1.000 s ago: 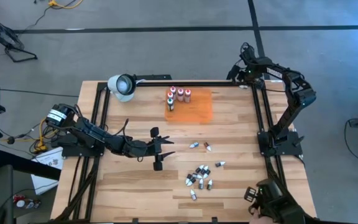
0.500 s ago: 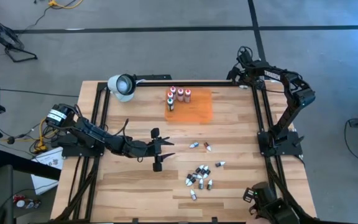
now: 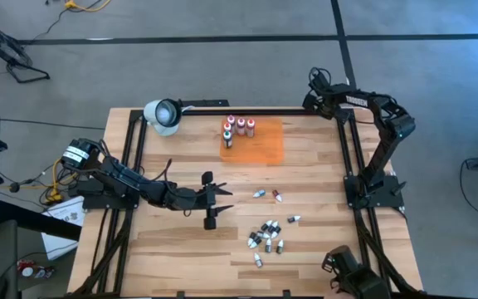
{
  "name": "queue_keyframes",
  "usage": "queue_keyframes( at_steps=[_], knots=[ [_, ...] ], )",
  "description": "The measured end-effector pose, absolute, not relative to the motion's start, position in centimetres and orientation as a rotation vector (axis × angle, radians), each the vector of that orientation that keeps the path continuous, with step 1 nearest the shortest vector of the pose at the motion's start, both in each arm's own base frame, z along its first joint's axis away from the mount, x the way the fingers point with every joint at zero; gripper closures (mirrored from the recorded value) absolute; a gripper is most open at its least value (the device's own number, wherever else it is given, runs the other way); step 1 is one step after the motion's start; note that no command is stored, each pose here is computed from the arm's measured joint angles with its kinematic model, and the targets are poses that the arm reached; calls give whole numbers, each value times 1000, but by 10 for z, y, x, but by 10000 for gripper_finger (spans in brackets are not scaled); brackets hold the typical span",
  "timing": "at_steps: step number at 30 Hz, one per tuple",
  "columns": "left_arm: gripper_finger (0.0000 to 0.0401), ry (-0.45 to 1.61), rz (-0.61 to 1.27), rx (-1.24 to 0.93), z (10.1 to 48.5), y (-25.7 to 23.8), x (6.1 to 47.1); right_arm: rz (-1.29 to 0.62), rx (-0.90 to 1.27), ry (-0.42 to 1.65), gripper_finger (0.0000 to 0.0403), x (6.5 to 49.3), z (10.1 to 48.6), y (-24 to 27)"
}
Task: Pick & Place food coloring
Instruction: Put the black small food coloring bottle into the orange bin
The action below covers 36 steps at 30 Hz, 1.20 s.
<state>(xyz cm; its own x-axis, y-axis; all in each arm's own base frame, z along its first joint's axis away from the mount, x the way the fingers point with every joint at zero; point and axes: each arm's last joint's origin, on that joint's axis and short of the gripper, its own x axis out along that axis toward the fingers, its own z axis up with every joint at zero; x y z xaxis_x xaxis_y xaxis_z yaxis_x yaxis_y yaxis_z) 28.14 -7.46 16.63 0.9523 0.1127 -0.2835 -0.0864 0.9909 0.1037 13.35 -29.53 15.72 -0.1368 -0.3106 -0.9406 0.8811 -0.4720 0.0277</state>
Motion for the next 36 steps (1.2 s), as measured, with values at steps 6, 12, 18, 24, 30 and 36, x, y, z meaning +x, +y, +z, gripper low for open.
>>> queue_keyframes(
  at_steps=[6, 12, 18, 24, 30, 36],
  knots=[
    [215, 328, 106, 72, 163, -74, 280, -1759, 1291, 785, 402, 130, 146, -306],
    [215, 338, 106, 74, 162, -74, 280, -1764, 1293, 867, 402, 135, 134, -313],
    [215, 327, 116, 79, 163, -73, 280, -1717, 1306, 895, 402, 133, 135, -313],
    [215, 320, 136, 80, 164, -70, 281, -1760, 1193, 825, 402, 130, 169, -314],
    [215, 320, 141, 82, 164, -70, 281, -1777, 1192, 860, 403, 115, 173, -318],
    [215, 323, 142, 83, 163, -70, 281, -1792, 1178, 935, 403, 120, 154, -320]
  ],
)
